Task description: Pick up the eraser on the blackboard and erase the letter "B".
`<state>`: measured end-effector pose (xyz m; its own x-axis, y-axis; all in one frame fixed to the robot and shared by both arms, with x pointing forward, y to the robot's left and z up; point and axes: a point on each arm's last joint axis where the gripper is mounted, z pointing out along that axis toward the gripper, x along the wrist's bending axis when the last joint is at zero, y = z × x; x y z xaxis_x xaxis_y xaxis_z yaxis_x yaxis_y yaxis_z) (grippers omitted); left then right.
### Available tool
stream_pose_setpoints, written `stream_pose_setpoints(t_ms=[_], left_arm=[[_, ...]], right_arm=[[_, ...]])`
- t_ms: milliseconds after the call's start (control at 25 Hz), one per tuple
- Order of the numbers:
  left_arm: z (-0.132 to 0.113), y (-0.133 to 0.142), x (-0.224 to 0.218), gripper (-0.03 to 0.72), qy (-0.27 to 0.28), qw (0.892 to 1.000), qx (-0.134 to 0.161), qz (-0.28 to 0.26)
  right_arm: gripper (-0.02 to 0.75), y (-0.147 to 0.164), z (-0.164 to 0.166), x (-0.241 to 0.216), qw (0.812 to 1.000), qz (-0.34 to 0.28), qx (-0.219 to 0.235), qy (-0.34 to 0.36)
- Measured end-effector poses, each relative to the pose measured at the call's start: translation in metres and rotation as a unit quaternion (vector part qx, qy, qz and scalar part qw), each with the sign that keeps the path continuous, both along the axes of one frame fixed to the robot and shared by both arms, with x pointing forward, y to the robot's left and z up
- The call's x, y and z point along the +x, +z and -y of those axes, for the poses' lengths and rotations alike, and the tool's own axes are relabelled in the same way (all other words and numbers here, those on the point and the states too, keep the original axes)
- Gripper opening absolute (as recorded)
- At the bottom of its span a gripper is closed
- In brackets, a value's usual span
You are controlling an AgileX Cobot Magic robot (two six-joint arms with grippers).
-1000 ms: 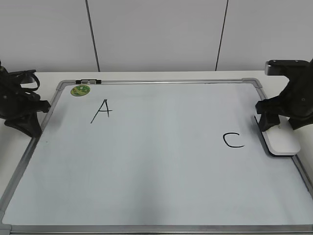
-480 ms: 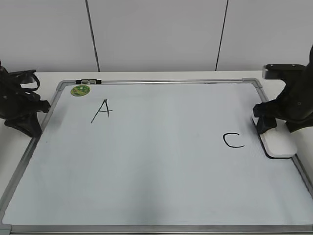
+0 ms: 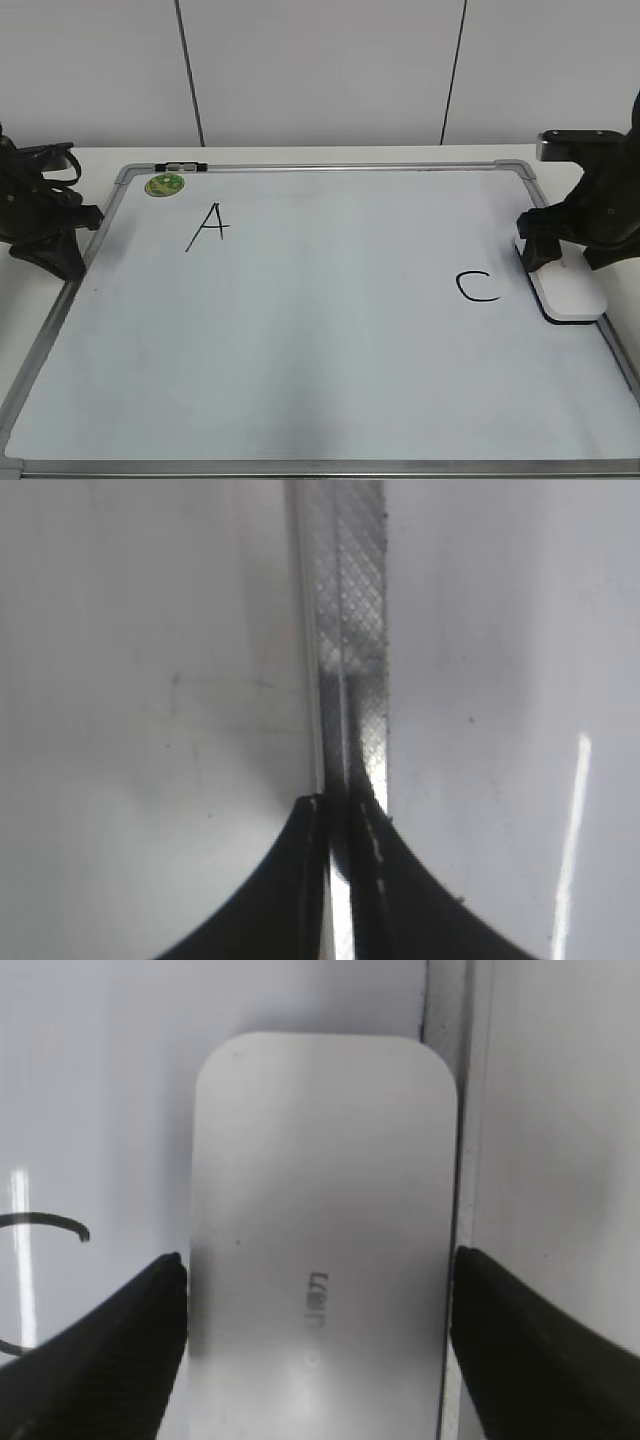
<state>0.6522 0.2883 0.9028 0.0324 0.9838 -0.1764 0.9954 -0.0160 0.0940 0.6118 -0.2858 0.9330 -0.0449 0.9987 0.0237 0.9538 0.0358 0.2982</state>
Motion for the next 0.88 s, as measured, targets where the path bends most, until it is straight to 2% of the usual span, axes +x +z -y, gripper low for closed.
stream_pose_setpoints(t_ms=[280, 360, 640, 800, 880], left_arm=[[0.0, 0.0, 0.0, 0.038, -0.001, 1.0, 0.0, 0.0], [0.0, 0.0, 0.0, 0.077, -0.004, 1.0, 0.0, 0.001], [0.0, -0.001, 0.0, 0.303, -0.007, 1.0, 0.002, 0.001], [0.0, 0.0, -0.001, 0.351, -0.008, 1.0, 0.003, 0.001], [0.0, 0.01, -0.003, 0.36, -0.008, 1.0, 0.002, 0.01]], right_arm=[[0.627, 0.012, 0.0, -0.003, 1.0, 0.006, 0.0, 0.0], [0.625, 0.019, 0.0, -0.003, 1.0, 0.015, 0.001, 0.0], [0.605, 0.045, 0.0, -0.003, 1.0, 0.03, -0.002, 0.01], [0.596, 0.065, 0.0, -0.006, 0.999, 0.045, -0.002, 0.013], [0.595, 0.078, 0.0, -0.009, 0.998, 0.056, -0.002, 0.013]])
